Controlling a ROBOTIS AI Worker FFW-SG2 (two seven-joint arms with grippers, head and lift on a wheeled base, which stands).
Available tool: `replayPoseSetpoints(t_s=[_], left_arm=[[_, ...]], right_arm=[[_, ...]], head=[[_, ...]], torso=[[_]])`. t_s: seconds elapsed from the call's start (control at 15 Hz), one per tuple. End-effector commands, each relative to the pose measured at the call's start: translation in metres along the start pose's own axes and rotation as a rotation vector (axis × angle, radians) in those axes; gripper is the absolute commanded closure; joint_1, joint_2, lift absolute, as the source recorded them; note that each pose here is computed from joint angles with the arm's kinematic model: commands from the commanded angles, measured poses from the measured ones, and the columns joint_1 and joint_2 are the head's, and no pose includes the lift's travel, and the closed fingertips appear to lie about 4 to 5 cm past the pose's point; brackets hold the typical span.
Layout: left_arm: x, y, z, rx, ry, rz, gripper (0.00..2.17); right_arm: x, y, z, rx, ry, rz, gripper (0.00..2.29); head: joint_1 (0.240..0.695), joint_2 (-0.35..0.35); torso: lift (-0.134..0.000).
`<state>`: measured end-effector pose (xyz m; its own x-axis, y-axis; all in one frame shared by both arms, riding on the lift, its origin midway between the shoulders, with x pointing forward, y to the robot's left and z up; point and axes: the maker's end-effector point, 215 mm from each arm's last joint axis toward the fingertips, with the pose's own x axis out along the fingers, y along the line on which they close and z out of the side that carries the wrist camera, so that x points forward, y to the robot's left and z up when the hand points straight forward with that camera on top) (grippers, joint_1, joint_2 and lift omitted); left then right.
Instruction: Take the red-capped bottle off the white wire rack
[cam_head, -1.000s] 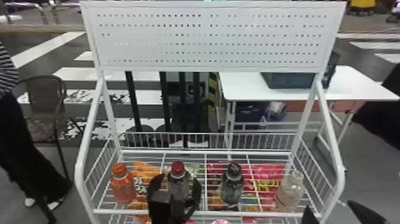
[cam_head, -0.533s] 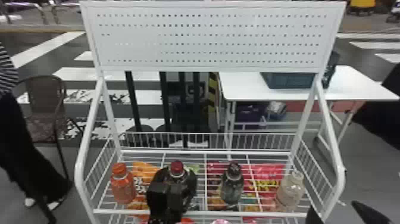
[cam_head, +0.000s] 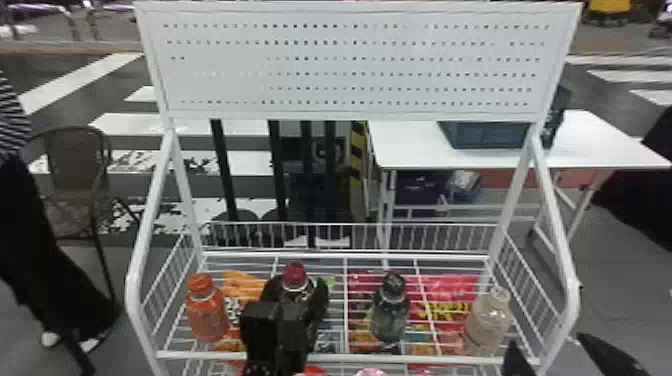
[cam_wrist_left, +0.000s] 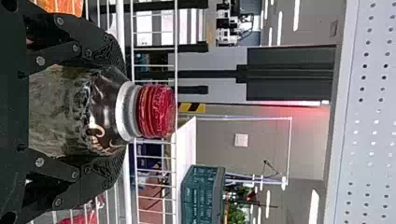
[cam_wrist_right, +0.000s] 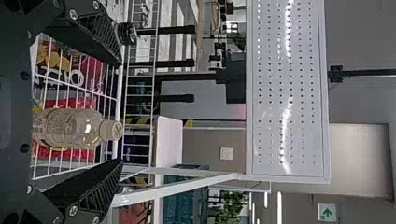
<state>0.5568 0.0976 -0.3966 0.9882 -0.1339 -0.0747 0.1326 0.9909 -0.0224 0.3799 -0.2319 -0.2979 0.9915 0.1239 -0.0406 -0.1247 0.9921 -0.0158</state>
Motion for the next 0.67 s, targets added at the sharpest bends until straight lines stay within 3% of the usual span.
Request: replayPoseSetpoints(t_s=[0.0, 0.07, 0.33, 0.6], left_arm=[[-0.016, 0.008, 0.027, 0.008, -0.001, 0.001, 1.45], [-0.026, 0.007, 0.043, 0.006, -0.018, -0.002, 1.44], [-0.075, 0.06, 0.095, 0.007, -0.06, 0.098, 1.44], [-0.116, 0.118, 0.121, 0.04, -0.055, 0.191, 1.44]], right_arm=[[0.004, 0.003, -0.003, 0.002, 0.011, 0.004, 0.15], [0.007, 0.003, -0.003, 0.003, 0.012, 0.005, 0.15], [0.011, 0.011, -0.002, 0.007, 0.017, 0.018, 0.15], [0.011, 0.015, 0.0, 0.001, 0.015, 0.025, 0.15]], head=[[0.499, 0.0], [0.499, 0.0], [0.499, 0.0], [0.499, 0.0]], torso=[[0.0], [0.0], [0.0], [0.0]])
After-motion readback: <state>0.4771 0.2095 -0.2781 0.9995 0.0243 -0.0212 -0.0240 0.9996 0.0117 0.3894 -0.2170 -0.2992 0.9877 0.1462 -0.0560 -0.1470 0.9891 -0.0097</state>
